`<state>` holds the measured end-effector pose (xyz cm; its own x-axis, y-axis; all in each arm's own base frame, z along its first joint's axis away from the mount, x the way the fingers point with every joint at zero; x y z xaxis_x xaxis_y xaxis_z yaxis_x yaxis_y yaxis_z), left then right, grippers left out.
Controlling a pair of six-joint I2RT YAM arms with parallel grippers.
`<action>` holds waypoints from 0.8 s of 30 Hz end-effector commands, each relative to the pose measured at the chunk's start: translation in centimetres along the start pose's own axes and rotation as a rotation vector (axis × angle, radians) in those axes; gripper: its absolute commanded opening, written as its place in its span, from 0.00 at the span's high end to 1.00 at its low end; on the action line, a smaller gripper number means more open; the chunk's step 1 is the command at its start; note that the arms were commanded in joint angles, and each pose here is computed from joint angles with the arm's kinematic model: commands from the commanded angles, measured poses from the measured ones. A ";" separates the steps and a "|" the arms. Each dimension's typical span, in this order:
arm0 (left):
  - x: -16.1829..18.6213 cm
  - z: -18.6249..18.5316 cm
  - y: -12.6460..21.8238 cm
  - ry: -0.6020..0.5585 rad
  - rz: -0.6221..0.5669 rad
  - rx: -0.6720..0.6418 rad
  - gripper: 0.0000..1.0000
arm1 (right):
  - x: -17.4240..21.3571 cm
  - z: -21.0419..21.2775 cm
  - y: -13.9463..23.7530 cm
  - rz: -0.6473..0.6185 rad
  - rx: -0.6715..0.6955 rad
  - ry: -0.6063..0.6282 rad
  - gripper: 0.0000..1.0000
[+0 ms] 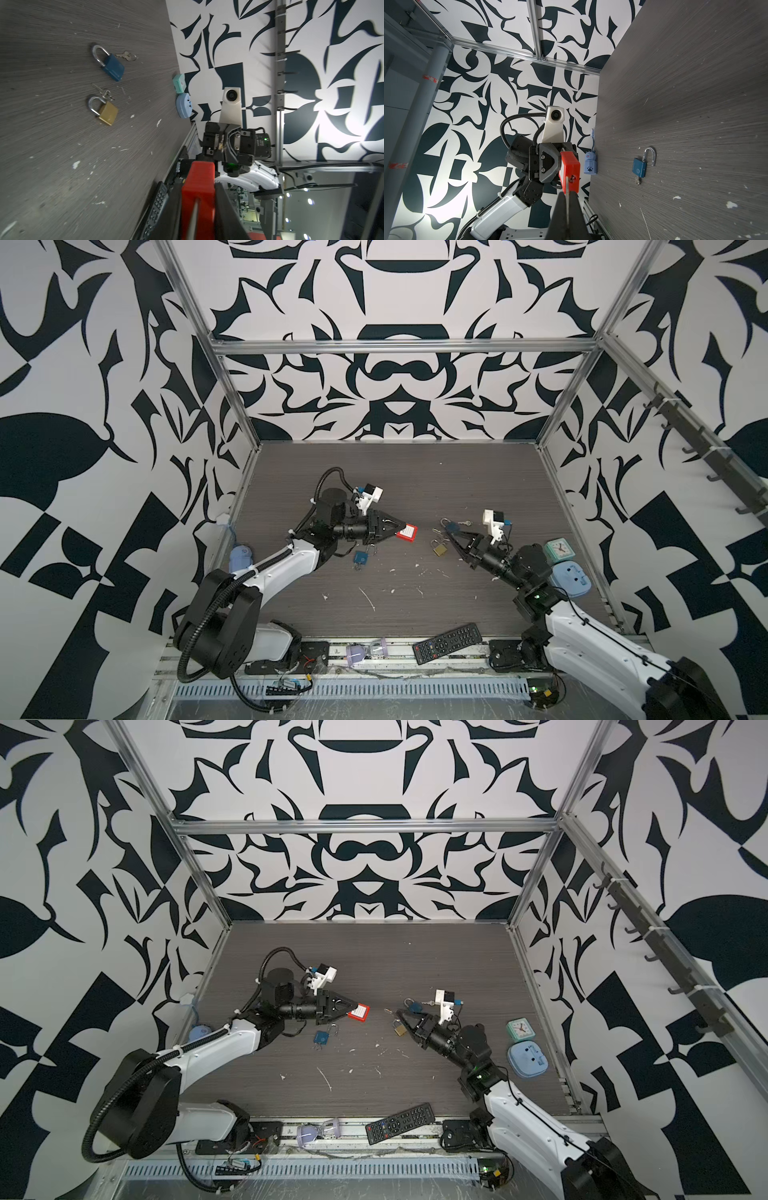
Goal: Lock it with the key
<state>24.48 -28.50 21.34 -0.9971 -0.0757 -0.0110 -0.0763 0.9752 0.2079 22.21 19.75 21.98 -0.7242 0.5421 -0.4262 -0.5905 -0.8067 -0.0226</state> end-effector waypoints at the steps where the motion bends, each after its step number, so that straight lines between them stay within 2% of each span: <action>1: 0.0 0.3 0.5 -0.116 -0.003 -0.129 1.00 | -0.6 -0.3 0.3 -0.005 0.088 0.065 1.00; 5: -0.2 2.5 0.4 -0.138 0.070 -0.283 1.00 | -1.2 -1.6 1.0 -0.025 0.216 0.122 1.00; 10: 0.3 4.1 -1.3 -0.142 0.215 -0.281 1.00 | -0.8 -2.8 0.7 0.034 0.293 0.145 1.00; 16: -0.6 7.7 -3.4 -0.171 0.279 -0.440 1.00 | -0.7 -4.0 0.8 0.028 0.329 0.161 1.00; 24: -2.6 9.4 -6.0 -0.182 0.349 -0.513 1.00 | -0.7 -4.7 0.7 0.021 0.343 0.172 1.00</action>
<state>27.43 -32.31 11.20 -0.9642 0.2645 -0.0203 0.1910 0.7451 0.6390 23.33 17.77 16.96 -0.7223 0.4465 -0.5281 -0.6558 -0.6847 0.3180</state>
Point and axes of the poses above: each gripper's point midway between its finger pads, its own y axis back along the fingers, its own z axis along the line the jaws close on, x = y × z, the point moved 1 cm from there along y, back along the fingers, and after that the axes turned 14 degrees about y, right-handed, at the moved point
